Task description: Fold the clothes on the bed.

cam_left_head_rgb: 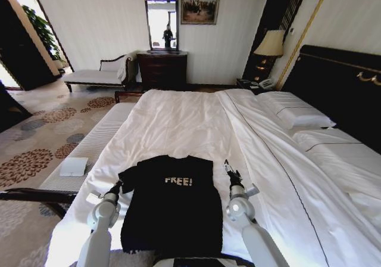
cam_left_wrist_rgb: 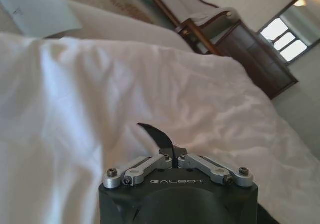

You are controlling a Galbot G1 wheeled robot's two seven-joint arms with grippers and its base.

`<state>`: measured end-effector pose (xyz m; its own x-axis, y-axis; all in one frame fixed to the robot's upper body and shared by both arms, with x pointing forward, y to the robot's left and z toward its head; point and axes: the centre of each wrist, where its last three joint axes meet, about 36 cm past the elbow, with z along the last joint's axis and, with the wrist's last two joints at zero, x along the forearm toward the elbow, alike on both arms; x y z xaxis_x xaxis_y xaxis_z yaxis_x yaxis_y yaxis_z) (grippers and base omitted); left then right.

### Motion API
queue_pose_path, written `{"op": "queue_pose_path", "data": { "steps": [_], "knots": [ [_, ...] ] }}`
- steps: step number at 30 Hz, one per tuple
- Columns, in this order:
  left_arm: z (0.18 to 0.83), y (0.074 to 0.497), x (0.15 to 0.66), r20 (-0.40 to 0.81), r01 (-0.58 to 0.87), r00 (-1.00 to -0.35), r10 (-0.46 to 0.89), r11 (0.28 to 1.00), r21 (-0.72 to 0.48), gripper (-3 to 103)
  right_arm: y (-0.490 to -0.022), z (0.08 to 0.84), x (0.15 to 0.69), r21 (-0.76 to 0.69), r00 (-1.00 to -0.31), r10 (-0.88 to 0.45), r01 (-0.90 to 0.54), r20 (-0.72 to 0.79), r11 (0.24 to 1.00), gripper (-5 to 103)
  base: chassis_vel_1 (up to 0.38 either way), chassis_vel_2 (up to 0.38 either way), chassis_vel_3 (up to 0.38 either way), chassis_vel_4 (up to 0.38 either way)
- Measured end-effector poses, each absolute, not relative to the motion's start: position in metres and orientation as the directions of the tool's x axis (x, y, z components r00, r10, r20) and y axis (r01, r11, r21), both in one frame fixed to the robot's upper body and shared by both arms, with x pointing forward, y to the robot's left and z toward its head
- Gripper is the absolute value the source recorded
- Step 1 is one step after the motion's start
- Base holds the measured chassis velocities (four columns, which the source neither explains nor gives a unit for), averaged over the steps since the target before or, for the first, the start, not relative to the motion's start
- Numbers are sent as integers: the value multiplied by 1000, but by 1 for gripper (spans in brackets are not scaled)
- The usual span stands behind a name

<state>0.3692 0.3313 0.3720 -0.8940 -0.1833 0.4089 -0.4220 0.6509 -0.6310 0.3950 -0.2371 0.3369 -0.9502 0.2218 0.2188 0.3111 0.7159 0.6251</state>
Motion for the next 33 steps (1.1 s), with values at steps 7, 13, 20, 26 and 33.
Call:
{"op": "queue_pose_path", "data": {
  "steps": [7, 13, 20, 26, 33],
  "knots": [
    [393, 297, 375, 314, -265, -945, -85, 760, -593, 0, -236, 334, 399, 622, -950, 218, 311, 223, 718, 100, 0, 0, 0, 0],
    [375, 251, 382, 330, -149, -943, 40, 837, -527, 0, -233, 333, 400, 619, -953, 213, 302, 216, 725, 100, 0, 0, 0, 0],
    [363, 226, 382, 324, -78, -938, 121, 839, -539, 0, -237, 331, 399, 613, -954, 216, 300, 209, 730, 100, 0, 0, 0, 0],
    [357, 220, 381, 328, -50, -932, 157, 839, -542, 0, -239, 329, 397, 608, -951, 224, 308, 213, 732, 100, 0, 0, 0, 0],
    [342, 217, 371, 362, -28, -913, 190, 854, -520, 0, -240, 329, 394, 608, -949, 231, 315, 214, 729, 100, 0, 0, 0, 0]
  ]
}}
